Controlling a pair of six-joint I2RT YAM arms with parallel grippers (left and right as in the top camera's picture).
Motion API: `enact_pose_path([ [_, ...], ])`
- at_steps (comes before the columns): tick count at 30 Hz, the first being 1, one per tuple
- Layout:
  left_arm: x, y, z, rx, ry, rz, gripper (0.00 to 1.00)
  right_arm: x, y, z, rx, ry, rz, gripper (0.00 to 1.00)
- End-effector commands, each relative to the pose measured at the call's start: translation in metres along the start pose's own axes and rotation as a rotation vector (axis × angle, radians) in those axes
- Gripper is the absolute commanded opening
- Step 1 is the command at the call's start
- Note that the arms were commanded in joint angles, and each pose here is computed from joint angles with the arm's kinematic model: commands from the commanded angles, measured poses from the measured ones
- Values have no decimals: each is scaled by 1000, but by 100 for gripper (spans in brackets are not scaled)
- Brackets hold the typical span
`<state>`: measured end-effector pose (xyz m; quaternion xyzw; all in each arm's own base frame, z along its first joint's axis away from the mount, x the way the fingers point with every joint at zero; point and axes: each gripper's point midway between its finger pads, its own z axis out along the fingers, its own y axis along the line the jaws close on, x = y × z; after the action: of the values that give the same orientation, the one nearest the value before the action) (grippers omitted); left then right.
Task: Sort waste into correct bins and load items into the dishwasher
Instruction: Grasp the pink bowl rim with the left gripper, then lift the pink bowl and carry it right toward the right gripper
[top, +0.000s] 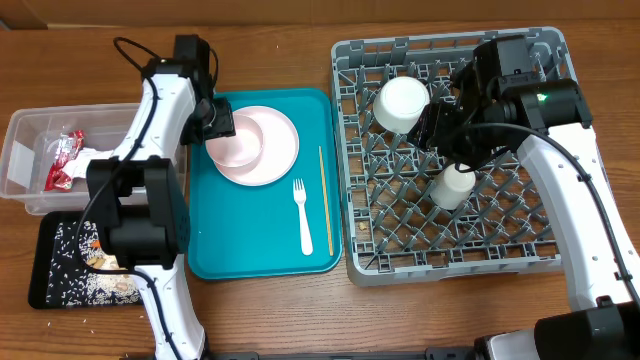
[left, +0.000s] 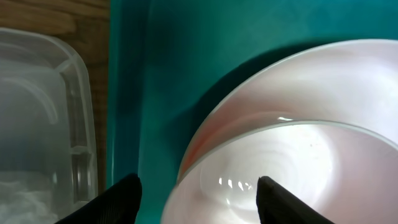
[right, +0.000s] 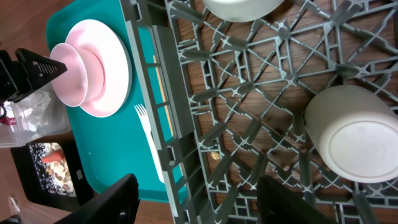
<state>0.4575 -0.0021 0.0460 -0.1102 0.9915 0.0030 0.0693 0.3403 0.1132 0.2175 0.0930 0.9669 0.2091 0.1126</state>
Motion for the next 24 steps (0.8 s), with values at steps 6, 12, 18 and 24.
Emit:
enact_pose_path([
  [6,2,7,10,-36,4,7,47,-1,-2,0,10,-5,-2,64],
  [12,8,8,20,-38,10,8,33,-1,-2,0,10,-5,-2,64],
  [18,5,7,15,-34,6,7,4,-2,-2,0,9,-7,-3,64],
  [24,-9,4,-31,-22,-14,7,4,-2,-2,0,9,-7,-3,65],
])
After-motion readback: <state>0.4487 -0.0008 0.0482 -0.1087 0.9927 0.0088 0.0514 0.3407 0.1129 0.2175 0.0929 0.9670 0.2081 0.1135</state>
